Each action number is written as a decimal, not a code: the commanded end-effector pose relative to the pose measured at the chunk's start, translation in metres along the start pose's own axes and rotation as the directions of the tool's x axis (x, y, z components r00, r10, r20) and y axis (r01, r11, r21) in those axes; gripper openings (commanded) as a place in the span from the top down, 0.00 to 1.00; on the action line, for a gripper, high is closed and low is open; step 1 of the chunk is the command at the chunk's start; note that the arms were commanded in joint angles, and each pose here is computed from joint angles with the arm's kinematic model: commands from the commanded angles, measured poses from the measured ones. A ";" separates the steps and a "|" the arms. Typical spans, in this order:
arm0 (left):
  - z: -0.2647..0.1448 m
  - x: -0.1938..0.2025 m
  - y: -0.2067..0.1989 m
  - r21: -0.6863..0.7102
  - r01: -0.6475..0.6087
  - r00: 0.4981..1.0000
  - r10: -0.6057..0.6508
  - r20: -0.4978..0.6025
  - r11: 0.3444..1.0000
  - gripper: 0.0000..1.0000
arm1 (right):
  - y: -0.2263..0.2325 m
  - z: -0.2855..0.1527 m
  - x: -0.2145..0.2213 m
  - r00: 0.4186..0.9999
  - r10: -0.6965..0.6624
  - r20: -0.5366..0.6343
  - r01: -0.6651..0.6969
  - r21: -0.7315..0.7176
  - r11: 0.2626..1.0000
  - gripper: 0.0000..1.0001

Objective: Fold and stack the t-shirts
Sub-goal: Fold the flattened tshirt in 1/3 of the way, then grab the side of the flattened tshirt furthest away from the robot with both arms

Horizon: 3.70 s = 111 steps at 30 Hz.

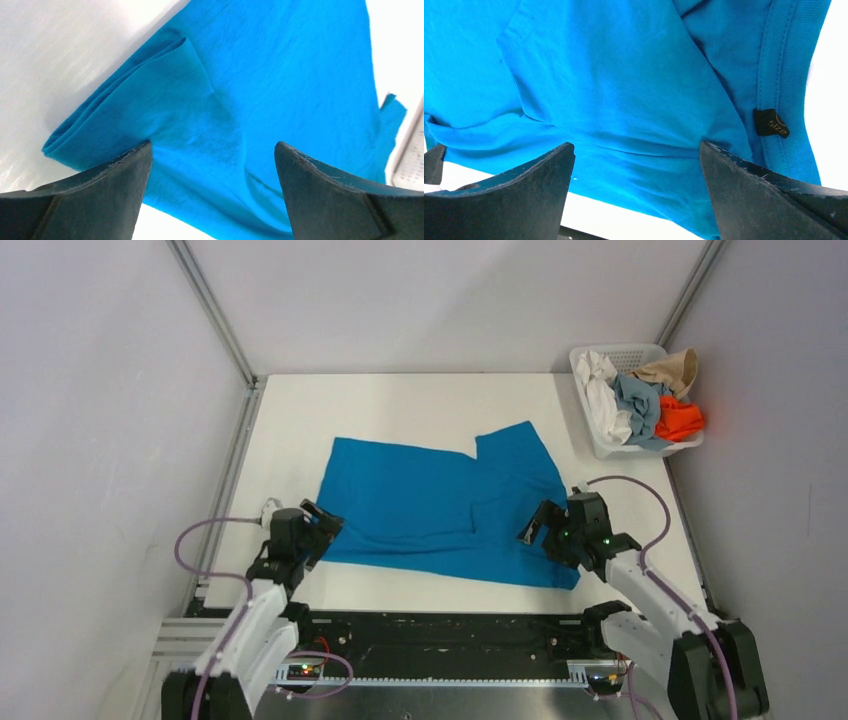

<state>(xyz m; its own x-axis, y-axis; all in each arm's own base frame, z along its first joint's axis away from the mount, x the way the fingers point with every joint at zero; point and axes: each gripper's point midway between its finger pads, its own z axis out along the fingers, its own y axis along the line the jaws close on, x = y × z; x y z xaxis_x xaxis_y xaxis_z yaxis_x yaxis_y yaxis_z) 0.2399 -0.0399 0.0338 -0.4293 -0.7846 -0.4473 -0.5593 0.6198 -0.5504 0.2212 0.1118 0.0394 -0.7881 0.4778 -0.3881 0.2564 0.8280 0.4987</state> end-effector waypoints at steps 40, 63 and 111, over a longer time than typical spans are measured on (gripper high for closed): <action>-0.073 -0.070 -0.089 0.084 -0.111 0.988 0.101 0.117 0.990 0.02 | 0.050 -0.063 -0.138 0.900 -0.127 0.417 0.118 0.046 0.992 0.00; 0.178 -0.136 -0.146 0.098 -0.311 0.893 0.326 -0.310 0.945 0.02 | 0.067 0.050 -0.250 0.936 -0.111 0.334 0.090 0.079 0.993 0.00; 0.160 -0.091 -0.153 0.024 -0.539 0.772 0.505 -0.385 0.842 0.97 | 0.112 0.143 -0.273 0.929 -0.337 0.155 0.303 0.210 0.930 0.07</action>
<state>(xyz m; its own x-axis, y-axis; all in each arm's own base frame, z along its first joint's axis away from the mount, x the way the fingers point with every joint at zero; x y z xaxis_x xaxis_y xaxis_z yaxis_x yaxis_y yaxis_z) 0.4672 -0.0622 0.0392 -0.8888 -0.3235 -0.3246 -0.2560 0.9380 -0.2337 0.5265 0.1190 0.0878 -0.7256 0.2518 -0.6404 0.1076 0.9607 0.2558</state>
